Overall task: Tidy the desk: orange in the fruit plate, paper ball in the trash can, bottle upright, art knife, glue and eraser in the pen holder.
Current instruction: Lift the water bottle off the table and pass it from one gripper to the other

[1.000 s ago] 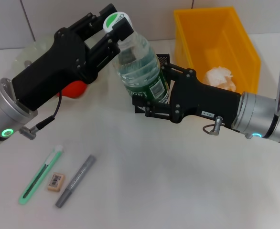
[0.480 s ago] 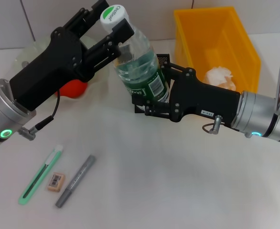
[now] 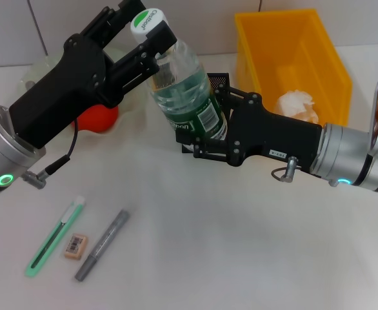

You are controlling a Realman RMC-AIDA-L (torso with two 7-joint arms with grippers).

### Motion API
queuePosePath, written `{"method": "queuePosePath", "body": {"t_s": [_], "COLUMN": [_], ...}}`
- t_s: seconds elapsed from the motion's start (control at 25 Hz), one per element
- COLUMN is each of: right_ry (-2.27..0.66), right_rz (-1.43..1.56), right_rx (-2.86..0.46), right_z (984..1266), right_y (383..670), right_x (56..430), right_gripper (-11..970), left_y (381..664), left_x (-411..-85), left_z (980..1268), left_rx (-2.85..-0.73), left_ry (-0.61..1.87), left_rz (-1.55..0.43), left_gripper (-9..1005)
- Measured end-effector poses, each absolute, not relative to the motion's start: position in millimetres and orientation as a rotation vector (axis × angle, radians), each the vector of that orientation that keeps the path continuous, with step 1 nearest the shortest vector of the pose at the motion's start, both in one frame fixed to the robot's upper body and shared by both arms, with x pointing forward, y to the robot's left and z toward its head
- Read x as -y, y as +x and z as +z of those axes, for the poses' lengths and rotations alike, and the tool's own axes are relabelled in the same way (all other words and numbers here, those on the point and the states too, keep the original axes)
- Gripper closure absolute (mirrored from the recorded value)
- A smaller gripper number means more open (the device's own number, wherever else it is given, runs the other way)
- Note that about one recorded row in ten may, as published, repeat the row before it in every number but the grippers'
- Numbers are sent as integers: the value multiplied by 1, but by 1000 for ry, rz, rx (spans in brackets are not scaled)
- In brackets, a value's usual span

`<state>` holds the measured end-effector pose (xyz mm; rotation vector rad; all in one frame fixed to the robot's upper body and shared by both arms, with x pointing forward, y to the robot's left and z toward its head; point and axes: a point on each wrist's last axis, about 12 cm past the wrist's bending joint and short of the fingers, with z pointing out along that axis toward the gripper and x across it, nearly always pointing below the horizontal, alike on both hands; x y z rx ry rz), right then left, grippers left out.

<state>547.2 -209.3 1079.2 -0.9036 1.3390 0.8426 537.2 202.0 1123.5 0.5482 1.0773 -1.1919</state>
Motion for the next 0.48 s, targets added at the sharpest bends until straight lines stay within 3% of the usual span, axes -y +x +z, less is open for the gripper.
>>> {"method": "queuePosePath", "body": {"t_s": [0.48], "right_ry": [-915], "right_rz": [838], "right_rx": [-1320], "right_z": [1084], "right_y": [550], "right_x": [208], "right_gripper": [196], "left_y": [538], "left_x": [-202], "left_z": [1121], "left_rx": [-1095], "left_ry": [540], "left_rz": [-1185], "left_gripper": [190]}}
